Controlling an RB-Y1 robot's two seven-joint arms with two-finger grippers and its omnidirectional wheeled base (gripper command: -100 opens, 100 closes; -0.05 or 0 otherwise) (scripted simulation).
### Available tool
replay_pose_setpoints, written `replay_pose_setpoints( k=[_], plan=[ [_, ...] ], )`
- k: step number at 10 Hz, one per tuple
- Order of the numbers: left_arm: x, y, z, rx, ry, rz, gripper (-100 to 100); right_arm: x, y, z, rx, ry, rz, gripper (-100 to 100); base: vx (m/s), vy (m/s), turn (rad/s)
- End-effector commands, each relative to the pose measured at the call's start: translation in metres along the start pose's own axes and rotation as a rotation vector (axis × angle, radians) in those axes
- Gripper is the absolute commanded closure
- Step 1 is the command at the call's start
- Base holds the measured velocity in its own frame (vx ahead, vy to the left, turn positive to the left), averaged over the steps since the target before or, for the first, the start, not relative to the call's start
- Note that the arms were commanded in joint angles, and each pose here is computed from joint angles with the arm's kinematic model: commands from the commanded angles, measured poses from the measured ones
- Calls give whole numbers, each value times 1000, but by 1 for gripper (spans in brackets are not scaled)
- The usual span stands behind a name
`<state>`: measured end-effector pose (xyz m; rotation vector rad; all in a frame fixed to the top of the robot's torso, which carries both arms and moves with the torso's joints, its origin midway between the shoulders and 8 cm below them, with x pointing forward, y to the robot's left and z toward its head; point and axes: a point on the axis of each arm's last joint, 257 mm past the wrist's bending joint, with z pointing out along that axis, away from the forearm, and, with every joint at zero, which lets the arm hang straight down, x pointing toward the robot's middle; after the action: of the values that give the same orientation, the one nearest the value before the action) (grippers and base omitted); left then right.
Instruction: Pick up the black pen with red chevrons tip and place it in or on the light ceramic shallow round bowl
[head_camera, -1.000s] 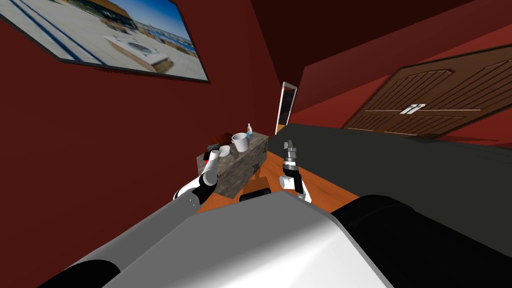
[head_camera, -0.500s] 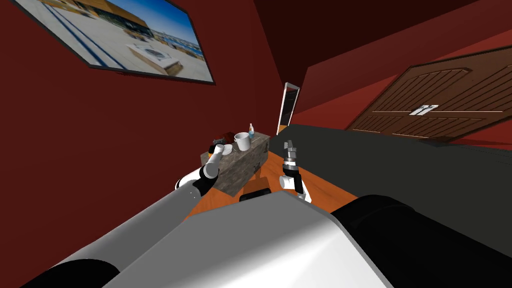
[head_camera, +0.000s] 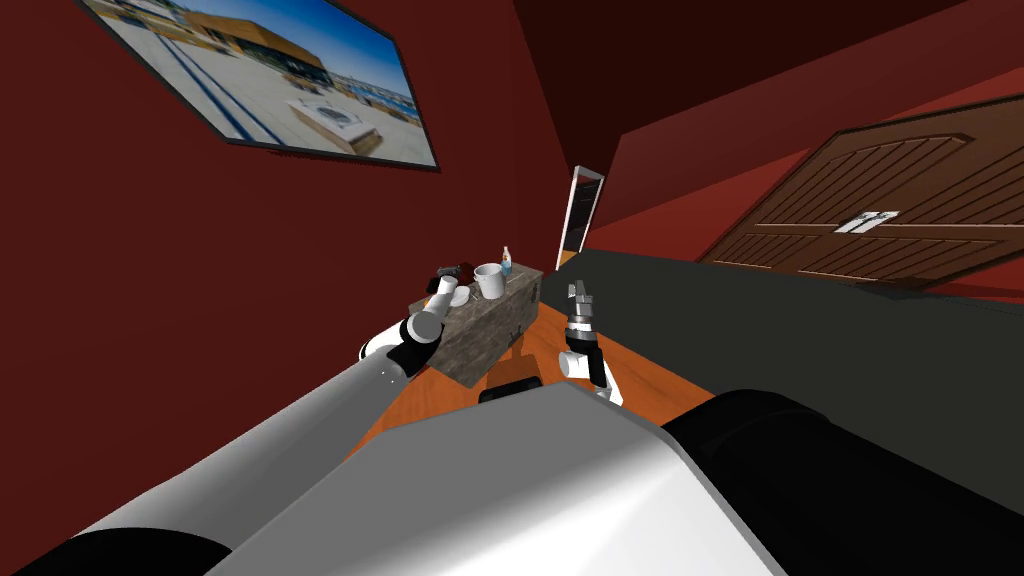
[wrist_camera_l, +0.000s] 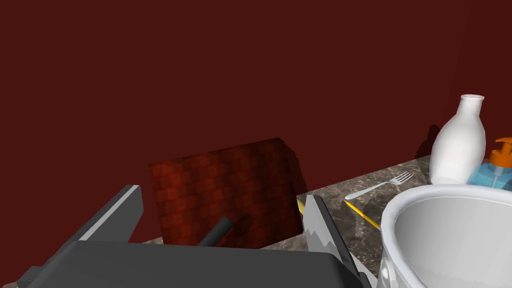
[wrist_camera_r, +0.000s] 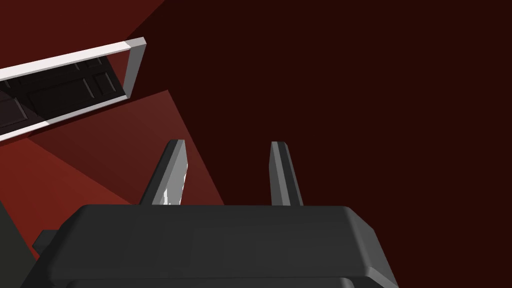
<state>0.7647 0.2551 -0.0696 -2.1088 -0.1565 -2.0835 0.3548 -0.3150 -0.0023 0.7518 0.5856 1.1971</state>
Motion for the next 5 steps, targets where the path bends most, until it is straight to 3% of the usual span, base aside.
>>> replay_pose_setpoints(
  k=[1, 5],
  plan=[
    [0, 0, 0, 0, 0, 0, 0, 0, 0, 0, 0, 0, 0, 0, 0, 0, 0],
    [0, 0, 0, 0, 0, -1, 0, 0, 0, 0, 0, 0, 0, 0, 0, 0, 0]
  ],
)
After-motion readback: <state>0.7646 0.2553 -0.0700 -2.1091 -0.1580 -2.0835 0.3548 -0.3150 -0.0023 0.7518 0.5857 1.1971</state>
